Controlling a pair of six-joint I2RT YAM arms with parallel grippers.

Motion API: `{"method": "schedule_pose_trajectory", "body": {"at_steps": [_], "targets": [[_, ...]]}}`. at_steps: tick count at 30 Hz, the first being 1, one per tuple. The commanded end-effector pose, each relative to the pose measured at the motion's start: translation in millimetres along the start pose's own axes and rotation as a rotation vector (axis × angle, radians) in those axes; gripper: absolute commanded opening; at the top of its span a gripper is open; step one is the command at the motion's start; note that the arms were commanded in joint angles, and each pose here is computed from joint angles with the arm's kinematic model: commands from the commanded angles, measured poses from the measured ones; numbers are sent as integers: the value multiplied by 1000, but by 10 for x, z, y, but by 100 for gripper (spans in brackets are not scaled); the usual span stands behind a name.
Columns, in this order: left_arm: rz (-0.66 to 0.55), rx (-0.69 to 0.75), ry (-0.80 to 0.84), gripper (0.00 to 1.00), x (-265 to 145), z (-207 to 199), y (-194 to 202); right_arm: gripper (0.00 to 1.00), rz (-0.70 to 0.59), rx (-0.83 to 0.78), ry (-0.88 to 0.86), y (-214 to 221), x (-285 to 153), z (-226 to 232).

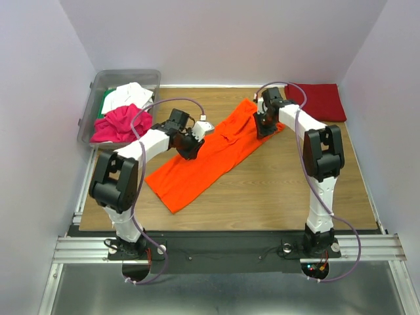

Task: Fold and stack the t-shirts
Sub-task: Fold the tshirt

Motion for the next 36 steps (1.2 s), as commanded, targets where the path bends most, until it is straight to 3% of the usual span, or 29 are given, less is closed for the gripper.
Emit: {"method": "schedule_pose_trajectory", "body": {"at_steps": [1, 12, 19, 23, 29, 31, 32, 36], "targets": [[47, 134, -80, 33, -241, -10, 162, 22, -123, -21, 82, -311, -232, -68], [285, 240, -100, 26, -163, -53, 965, 21, 23, -26, 97, -129, 549, -208], [396, 340, 40, 20, -56, -468, 1269, 21, -54, -78, 102, -494, 922, -325], [342, 369, 146, 20, 78, -853, 1091, 22, -158, -108, 111, -819, 1038, -384], [180, 309, 267, 26, 19, -1235, 543, 28, -313, -154, 160, -1239, 590, -395], [146, 310, 263, 27, -69, -1260, 441, 31, -301, -158, 131, -1169, 477, -345], [112, 320, 251, 27, -148, -1263, 366, 32, -355, -166, 109, -1259, 152, -277], [96, 362, 199, 27, -281, -1213, 350, 35, -376, -163, 16, -1146, -294, -86]]}}
Point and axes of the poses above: each gripper's point midway between its finger pads, its own x axis out along the fingers, its own z axis along the line the jaws close on, y = z × x, the point moved 9 cm from there along -x, back along the fingers, and after that the axes turned 7 degrees about -x, right-handed, at the moved point
